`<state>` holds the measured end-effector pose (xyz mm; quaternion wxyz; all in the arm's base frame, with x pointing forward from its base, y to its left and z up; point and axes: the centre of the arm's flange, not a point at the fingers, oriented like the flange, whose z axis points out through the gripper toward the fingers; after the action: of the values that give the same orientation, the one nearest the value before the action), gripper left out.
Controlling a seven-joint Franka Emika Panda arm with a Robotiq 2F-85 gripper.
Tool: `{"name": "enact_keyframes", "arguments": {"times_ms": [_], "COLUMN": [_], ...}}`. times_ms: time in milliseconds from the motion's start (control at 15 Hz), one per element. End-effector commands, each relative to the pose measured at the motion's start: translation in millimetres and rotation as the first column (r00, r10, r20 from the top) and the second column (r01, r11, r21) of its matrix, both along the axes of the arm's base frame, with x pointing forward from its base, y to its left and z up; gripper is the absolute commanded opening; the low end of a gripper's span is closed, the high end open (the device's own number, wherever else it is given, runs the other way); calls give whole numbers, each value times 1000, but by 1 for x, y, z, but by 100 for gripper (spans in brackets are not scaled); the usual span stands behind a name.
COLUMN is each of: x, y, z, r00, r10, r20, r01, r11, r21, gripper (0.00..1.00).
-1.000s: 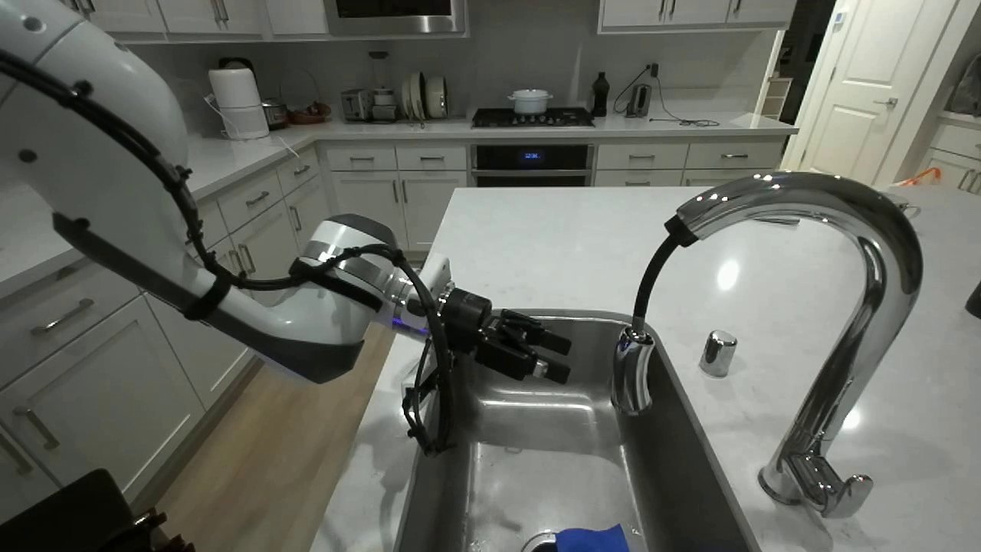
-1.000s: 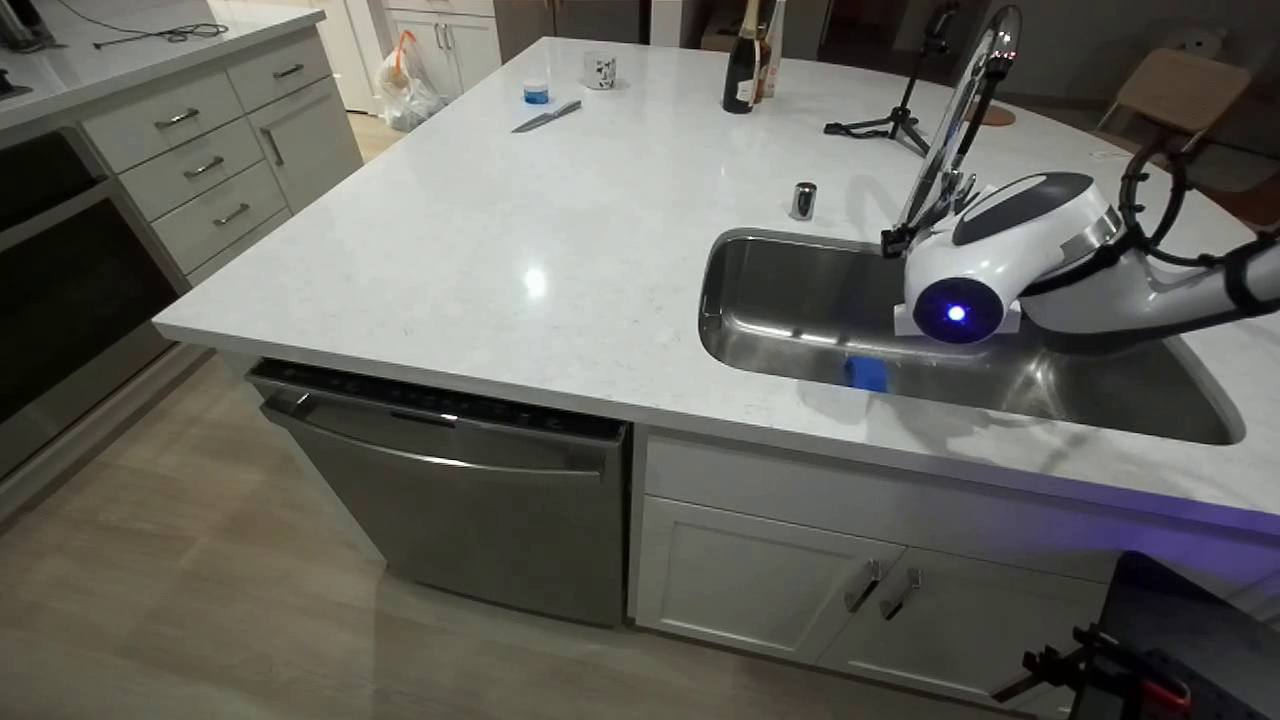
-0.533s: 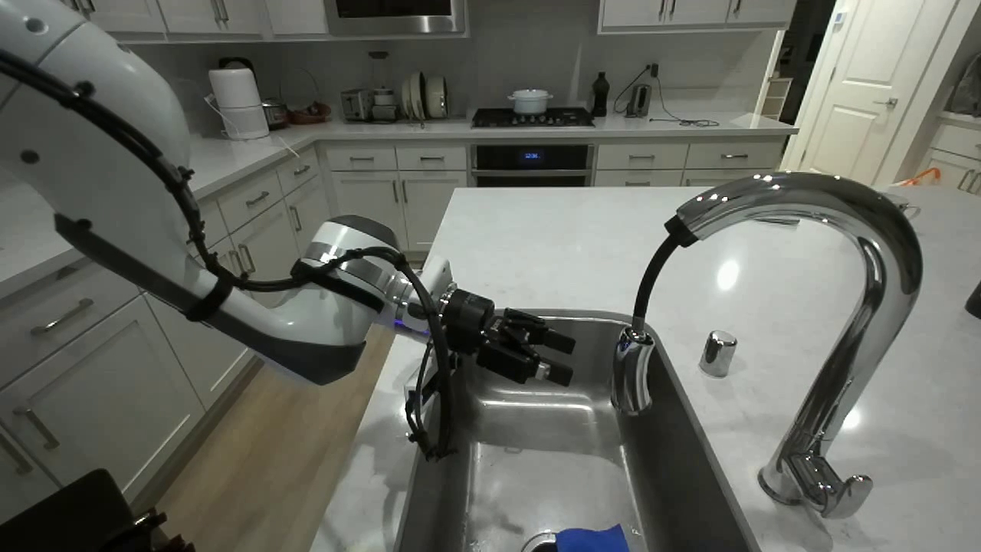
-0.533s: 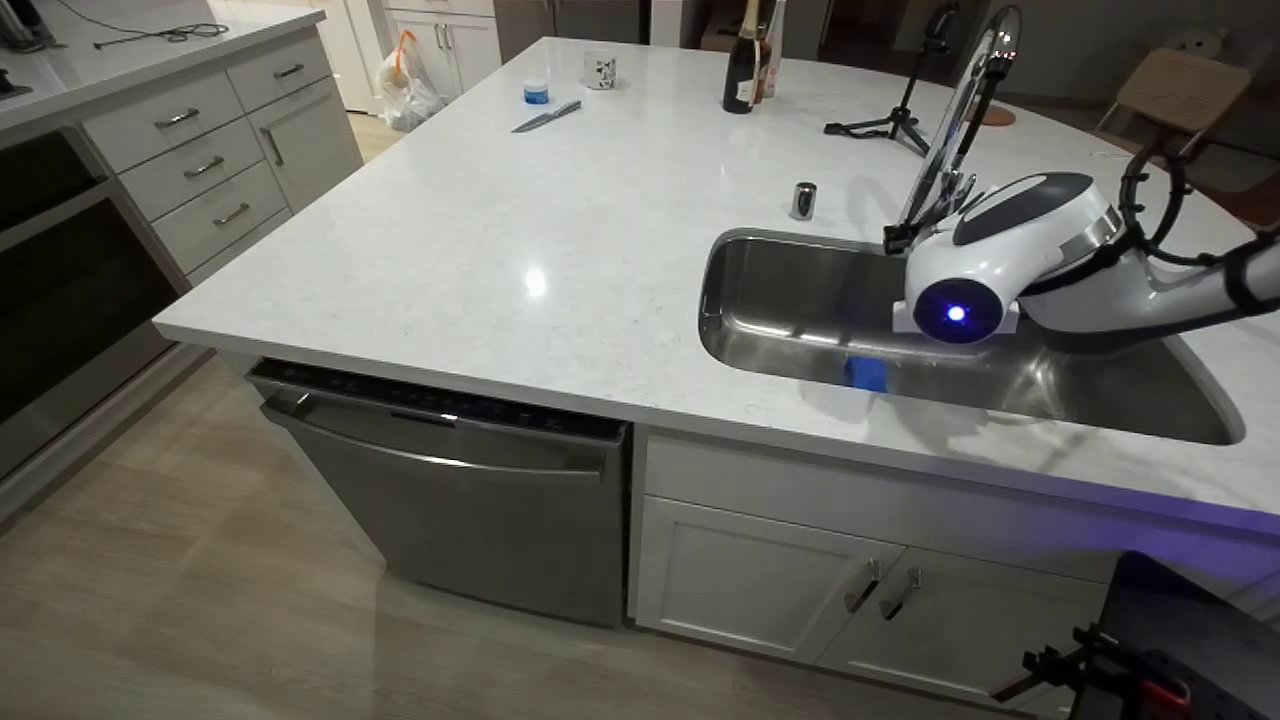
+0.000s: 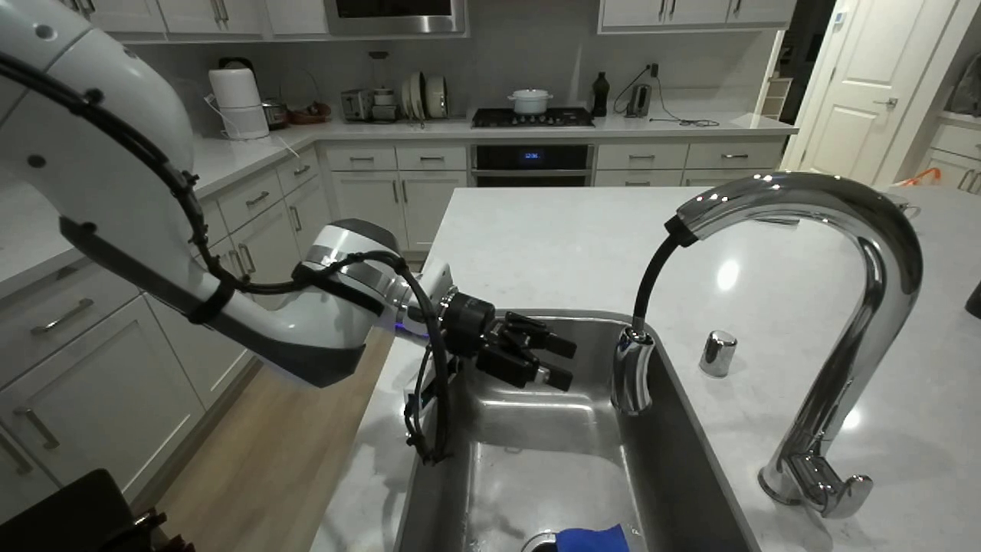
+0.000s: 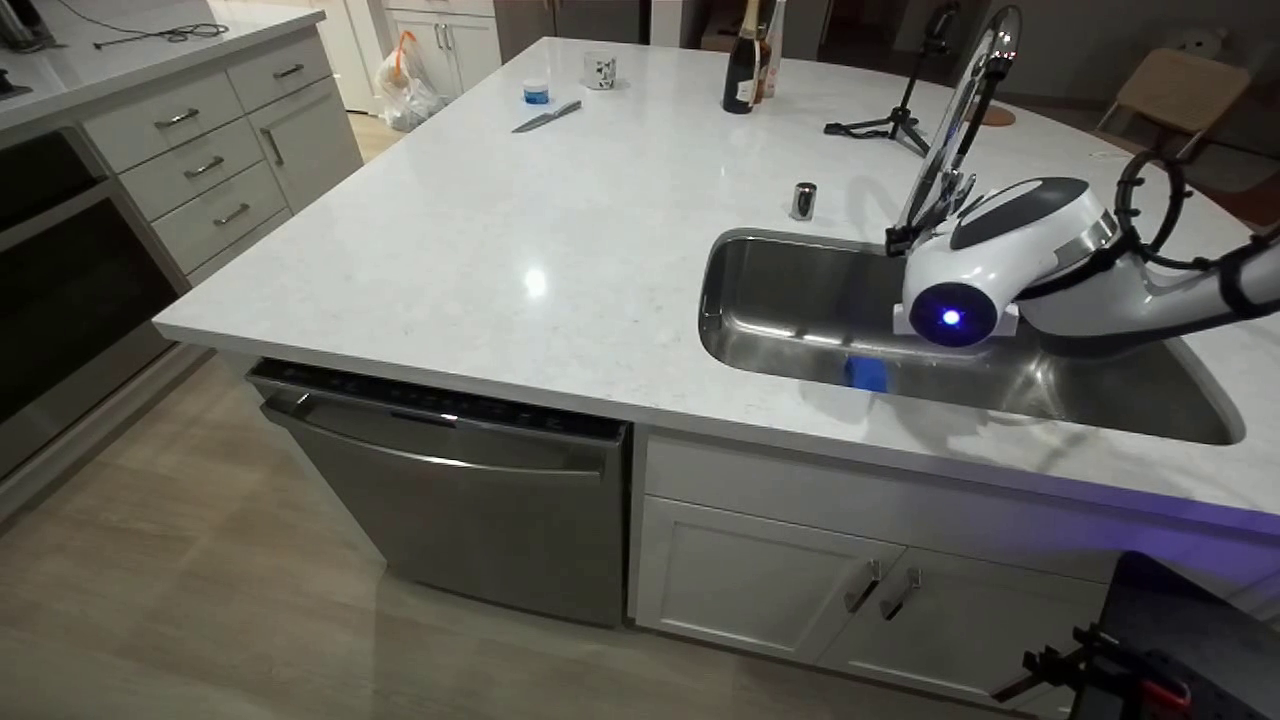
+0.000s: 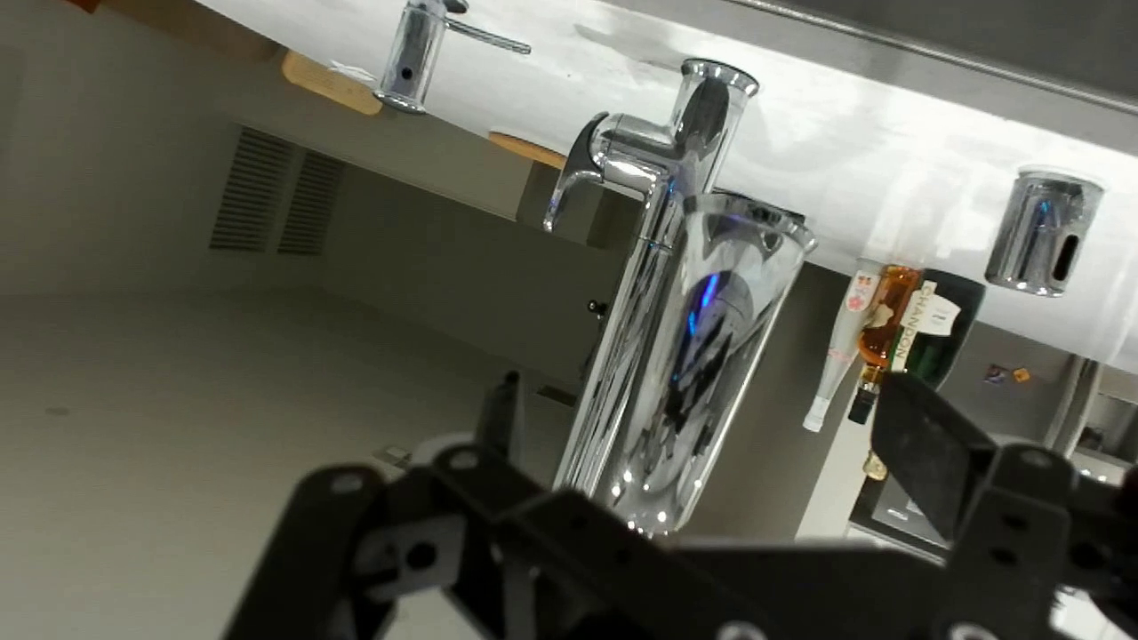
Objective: Push the spout back in the faucet
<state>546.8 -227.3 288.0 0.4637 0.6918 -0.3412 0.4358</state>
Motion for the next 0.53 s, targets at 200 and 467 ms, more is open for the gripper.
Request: {"name": "enact_keyframes", "arguments": {"times_ms": [200, 467], "x": [0, 0], "y": [-11, -18], "z": [-7, -14], "r00": [991, 977], "r10": [-54, -65], "r20": [124, 202], "r01": [66, 97], "r11": [994, 983], "r21": [-91, -154], "gripper": [100, 100]}}
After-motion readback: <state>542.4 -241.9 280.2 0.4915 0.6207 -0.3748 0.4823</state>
